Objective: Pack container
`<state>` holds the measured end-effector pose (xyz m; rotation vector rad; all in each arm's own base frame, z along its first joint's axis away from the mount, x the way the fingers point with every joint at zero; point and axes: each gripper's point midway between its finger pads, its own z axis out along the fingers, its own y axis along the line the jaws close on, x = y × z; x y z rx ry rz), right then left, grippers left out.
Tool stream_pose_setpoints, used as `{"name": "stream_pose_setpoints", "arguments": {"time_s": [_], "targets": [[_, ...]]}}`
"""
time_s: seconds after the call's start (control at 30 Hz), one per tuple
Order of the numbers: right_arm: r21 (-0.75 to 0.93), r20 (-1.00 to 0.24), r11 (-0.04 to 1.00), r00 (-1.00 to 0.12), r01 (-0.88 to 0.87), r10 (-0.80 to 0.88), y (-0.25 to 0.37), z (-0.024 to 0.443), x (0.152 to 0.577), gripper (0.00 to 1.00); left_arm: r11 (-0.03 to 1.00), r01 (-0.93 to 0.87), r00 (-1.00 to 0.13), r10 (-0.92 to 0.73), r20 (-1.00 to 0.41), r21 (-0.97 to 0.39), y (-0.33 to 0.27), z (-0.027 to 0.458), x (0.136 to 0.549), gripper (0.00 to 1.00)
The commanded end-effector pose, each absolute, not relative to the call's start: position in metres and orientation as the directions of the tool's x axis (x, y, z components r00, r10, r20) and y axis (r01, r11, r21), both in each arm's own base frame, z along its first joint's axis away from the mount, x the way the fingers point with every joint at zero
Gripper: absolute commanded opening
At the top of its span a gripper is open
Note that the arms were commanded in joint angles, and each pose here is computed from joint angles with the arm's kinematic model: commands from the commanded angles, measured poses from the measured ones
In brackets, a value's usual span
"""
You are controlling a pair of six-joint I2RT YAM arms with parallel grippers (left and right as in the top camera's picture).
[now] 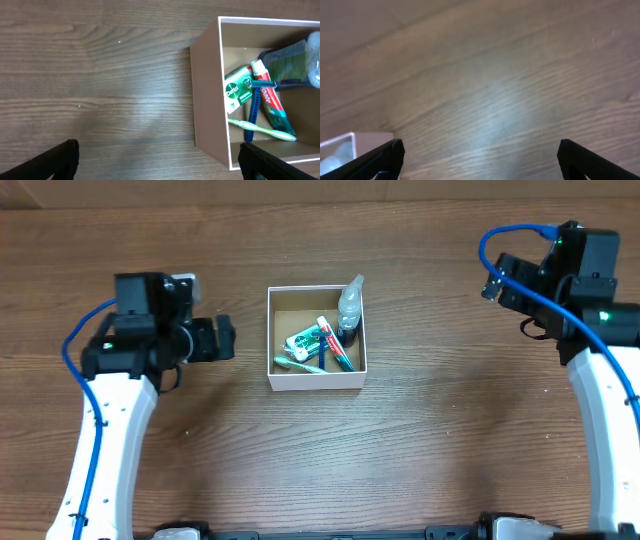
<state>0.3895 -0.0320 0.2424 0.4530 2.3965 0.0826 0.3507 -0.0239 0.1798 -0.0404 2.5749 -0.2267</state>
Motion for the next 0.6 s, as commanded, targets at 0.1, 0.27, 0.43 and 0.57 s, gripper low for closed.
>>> {"name": "stream_pose_setpoints", "arguments": {"time_s": [0.1, 0.27, 0.43, 0.57], "targets": [[0.175, -0.514, 0.922, -0.767, 0.345, 0.385, -0.030, 0.216, 0.375, 1.00, 0.990, 0.032, -0.851, -0.044, -0.523, -0.136, -0.023, 0.188, 0.343, 1.00], [0.187, -0.551, 0.921, -0.739, 0.341, 0.386, -0.029, 0.240, 0.358, 1.00, 0.986, 0.053, -0.829, -0.043, -0.557, -0.155, -0.027, 0.213, 0.323, 1.00], [0.211, -0.633, 0.926, -0.678, 0.313, 0.374, -0.026, 0.268, 0.329, 0.96, 0.988, 0.079, -0.760, -0.028, -0.650, -0.135, -0.027, 0.246, 0.283, 1.00], [0.225, -0.720, 0.929, -0.592, 0.293, 0.362, -0.021, 0.266, 0.293, 0.92, 0.988, 0.093, -0.680, -0.029, -0.732, -0.126, -0.027, 0.246, 0.244, 1.00]]}}
